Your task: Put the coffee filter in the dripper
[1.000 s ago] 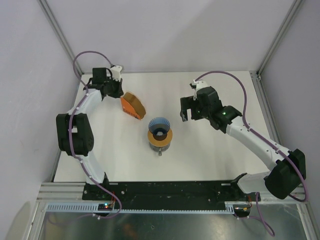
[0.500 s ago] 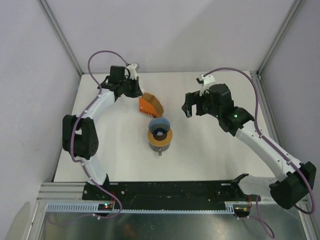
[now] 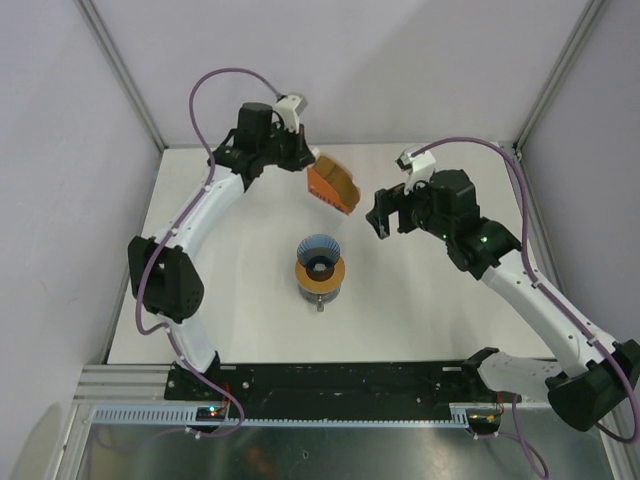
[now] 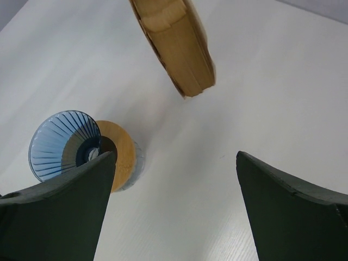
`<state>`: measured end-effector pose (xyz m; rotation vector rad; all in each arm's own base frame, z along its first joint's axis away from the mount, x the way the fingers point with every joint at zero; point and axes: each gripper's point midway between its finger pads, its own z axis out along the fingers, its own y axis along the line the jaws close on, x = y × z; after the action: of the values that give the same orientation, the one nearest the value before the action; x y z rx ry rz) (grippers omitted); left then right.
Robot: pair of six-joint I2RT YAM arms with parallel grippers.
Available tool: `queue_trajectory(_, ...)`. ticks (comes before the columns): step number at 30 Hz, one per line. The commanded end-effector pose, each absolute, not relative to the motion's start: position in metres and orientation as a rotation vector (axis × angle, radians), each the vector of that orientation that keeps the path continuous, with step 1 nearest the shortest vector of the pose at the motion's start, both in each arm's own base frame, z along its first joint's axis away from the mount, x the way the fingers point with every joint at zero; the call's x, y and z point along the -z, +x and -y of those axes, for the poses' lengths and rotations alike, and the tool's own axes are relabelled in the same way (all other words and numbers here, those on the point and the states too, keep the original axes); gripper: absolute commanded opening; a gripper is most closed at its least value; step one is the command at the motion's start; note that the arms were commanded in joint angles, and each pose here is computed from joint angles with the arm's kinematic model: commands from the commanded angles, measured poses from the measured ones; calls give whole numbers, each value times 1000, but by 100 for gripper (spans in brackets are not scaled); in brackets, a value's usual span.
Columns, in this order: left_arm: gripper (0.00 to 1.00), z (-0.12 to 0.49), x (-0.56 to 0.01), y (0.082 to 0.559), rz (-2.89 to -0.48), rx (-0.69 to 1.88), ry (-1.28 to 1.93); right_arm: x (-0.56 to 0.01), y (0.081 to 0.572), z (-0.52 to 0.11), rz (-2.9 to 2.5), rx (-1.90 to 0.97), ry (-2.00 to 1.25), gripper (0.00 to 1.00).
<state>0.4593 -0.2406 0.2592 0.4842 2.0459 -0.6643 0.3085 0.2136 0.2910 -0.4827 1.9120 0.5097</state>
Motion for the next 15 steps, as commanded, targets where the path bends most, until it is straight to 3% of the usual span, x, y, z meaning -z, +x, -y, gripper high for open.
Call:
queue_trajectory(1,0,272,-340,439,-1863,744,550,-309,294,-212,-1823,-498,-610,97)
queue_trajectory(8,0,299,-373,415,-1820,805,607,-331,270,-207,-1755,-533,-645,89)
queue_trajectory(12,0,322,-386,383,-1814,865,660,-337,229,-228,-1704,-699,-797,76)
queue_trajectory(15,0,341,-391,357,-1819,926,706,-340,195,-240,-1653,-832,-931,72)
